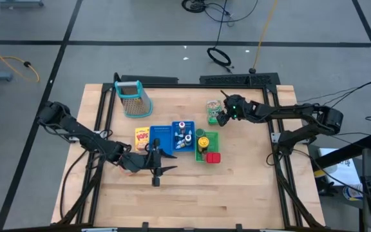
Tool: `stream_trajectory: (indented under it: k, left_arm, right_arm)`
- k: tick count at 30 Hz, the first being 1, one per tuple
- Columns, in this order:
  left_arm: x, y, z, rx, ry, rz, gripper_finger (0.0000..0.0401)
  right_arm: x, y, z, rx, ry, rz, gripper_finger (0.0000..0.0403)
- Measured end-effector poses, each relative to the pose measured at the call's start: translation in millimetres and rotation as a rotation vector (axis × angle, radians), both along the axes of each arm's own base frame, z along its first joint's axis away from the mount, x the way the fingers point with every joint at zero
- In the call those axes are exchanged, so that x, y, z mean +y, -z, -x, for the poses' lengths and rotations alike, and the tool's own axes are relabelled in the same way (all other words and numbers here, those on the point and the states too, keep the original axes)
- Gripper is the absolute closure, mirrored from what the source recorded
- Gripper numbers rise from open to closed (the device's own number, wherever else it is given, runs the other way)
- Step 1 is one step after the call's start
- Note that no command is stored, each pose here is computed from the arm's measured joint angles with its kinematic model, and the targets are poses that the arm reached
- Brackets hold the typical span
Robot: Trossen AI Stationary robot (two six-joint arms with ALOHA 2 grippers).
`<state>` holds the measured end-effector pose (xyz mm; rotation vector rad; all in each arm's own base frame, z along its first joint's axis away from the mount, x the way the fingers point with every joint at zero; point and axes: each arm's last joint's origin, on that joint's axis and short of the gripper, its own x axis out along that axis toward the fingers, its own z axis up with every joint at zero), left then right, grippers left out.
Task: Pick & Place Kitchen Items
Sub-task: Put the green cereal box into the left blue bin
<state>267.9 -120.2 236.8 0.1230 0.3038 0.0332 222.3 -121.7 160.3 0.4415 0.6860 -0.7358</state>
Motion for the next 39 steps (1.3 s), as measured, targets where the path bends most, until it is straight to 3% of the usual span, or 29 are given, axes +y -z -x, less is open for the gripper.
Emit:
stream_trajectory:
  k: [9, 14, 20, 31, 39]
  left_arm:
    - [0, 0, 0, -0.001, 0.000, 0.003, 0.0242]
    - [0, 0, 0, -0.003, 0.000, 0.003, 0.0242]
    - [0, 0, 0, -0.004, 0.000, 0.004, 0.0242]
    - [1, 0, 0, -0.004, -0.002, 0.002, 0.0242]
    - [1, -1, 0, -0.005, -0.002, 0.001, 0.0242]
  right_arm:
    - [0, 11, 9, 0.001, 0.043, -0.027, 0.0157]
    - [3, 27, 21, -0.103, 0.105, -0.062, 0.0153]
    - [8, 36, 26, -0.206, 0.089, -0.100, 0.0154]
    - [9, 31, 23, -0.323, 0.082, -0.169, 0.0153]
    - [15, 34, 21, -0.307, 0.085, -0.211, 0.0154]
